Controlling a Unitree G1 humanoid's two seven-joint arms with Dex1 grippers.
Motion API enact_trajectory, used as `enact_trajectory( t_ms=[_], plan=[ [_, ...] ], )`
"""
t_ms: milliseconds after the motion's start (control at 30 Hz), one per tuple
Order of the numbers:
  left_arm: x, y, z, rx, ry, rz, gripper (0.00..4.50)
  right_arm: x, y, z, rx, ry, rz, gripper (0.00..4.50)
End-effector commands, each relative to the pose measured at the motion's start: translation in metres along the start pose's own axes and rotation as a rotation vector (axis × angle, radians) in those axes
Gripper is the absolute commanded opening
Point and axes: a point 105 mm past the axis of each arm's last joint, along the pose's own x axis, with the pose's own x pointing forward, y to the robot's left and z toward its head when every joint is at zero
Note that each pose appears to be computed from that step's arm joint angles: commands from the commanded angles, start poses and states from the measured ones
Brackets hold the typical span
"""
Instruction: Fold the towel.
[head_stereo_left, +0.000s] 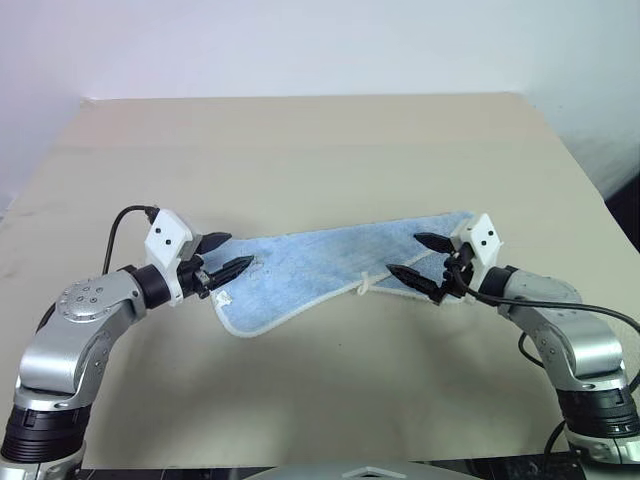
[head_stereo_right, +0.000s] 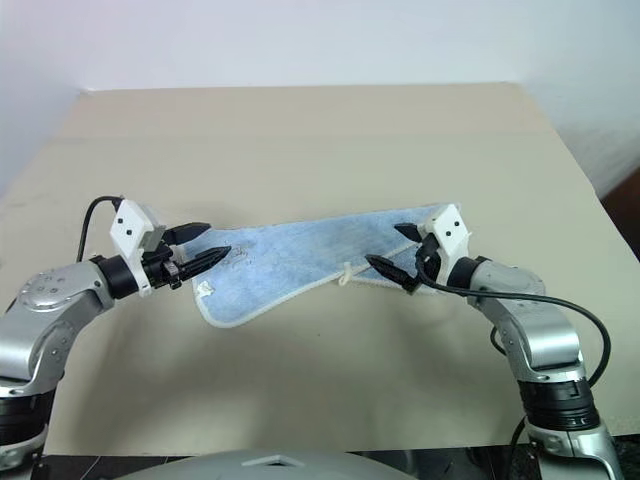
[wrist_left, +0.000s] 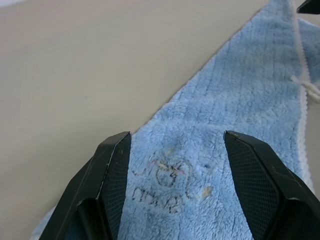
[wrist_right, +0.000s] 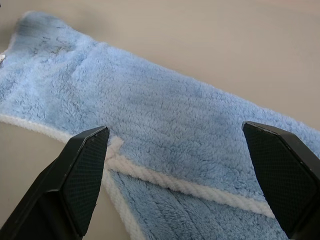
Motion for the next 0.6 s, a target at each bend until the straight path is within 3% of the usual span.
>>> enact_trajectory(
  t_ms=[33,600],
  plan=[
    [-0.001,-0.004,0.01,0.044,-0.024,-0.01,3.09,0.001,0.005,0.012,-0.034,-0.036,0.014,4.48],
    [0.008,-0.006,0.021,0.103,-0.041,-0.051,3.09,-0.003,-0.007,0.007,-0.05,-0.025,-0.029,4.48]
  ],
)
